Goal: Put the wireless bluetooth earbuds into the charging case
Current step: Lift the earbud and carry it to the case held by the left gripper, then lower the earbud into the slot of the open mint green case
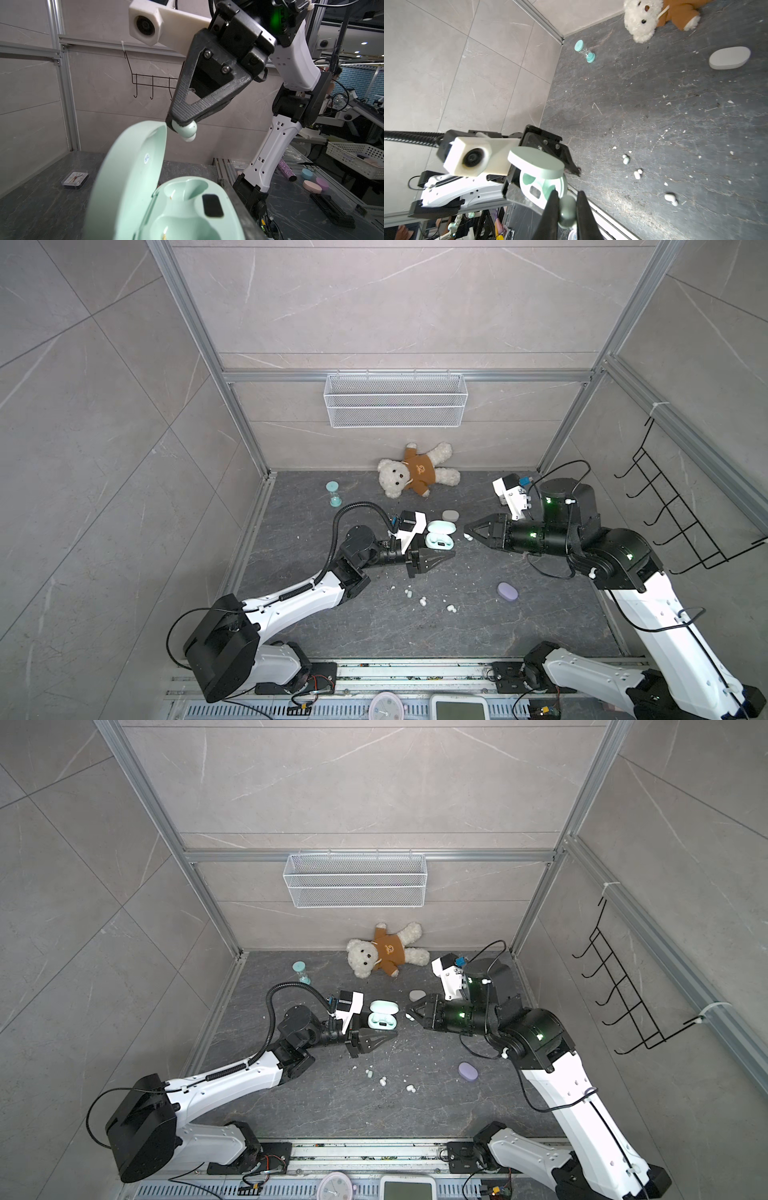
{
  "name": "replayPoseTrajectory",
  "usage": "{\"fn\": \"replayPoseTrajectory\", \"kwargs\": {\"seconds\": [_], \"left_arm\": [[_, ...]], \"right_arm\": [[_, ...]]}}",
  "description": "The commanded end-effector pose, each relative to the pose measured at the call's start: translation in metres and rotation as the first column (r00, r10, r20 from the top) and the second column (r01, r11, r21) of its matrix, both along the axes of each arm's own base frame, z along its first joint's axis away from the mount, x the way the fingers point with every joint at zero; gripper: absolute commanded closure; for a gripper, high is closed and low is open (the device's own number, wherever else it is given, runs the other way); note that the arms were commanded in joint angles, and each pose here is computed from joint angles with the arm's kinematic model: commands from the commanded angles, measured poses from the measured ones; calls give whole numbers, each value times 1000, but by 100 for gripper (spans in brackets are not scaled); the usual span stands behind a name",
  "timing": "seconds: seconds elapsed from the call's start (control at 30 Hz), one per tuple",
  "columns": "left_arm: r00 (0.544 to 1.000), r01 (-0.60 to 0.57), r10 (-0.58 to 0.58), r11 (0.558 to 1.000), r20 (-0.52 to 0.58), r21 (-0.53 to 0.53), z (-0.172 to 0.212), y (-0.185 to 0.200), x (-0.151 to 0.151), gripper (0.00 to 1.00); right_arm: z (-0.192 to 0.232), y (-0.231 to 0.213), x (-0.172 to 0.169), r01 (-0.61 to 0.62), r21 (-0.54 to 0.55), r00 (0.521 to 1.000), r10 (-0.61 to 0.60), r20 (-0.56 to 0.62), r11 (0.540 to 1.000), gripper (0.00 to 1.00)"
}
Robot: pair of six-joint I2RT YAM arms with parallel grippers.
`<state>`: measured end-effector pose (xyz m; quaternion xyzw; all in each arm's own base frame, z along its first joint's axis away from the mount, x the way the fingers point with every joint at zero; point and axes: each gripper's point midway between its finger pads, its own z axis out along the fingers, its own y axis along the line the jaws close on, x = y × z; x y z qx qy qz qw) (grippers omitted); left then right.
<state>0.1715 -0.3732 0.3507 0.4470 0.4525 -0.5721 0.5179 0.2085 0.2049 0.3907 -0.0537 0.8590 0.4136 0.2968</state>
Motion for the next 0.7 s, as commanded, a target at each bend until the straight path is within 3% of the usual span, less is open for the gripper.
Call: {"fn": "replayPoseTrajectory", "kwargs": {"seconds": [0.0, 0.33, 0.67], "left_arm": [[997, 47, -41, 995, 72, -93, 36, 5, -8, 70], [997, 58, -53, 994, 59, -97, 36, 5, -8, 70], [997, 60, -54, 993, 61, -101, 38, 7, -10, 70]], "right_arm": [[17, 5, -16, -77, 29, 997, 76, 31, 997, 86], [23, 22, -23, -172, 88, 984, 167, 61, 981, 86], [14, 36, -26, -214, 40, 976, 212, 54, 976, 86]]}}
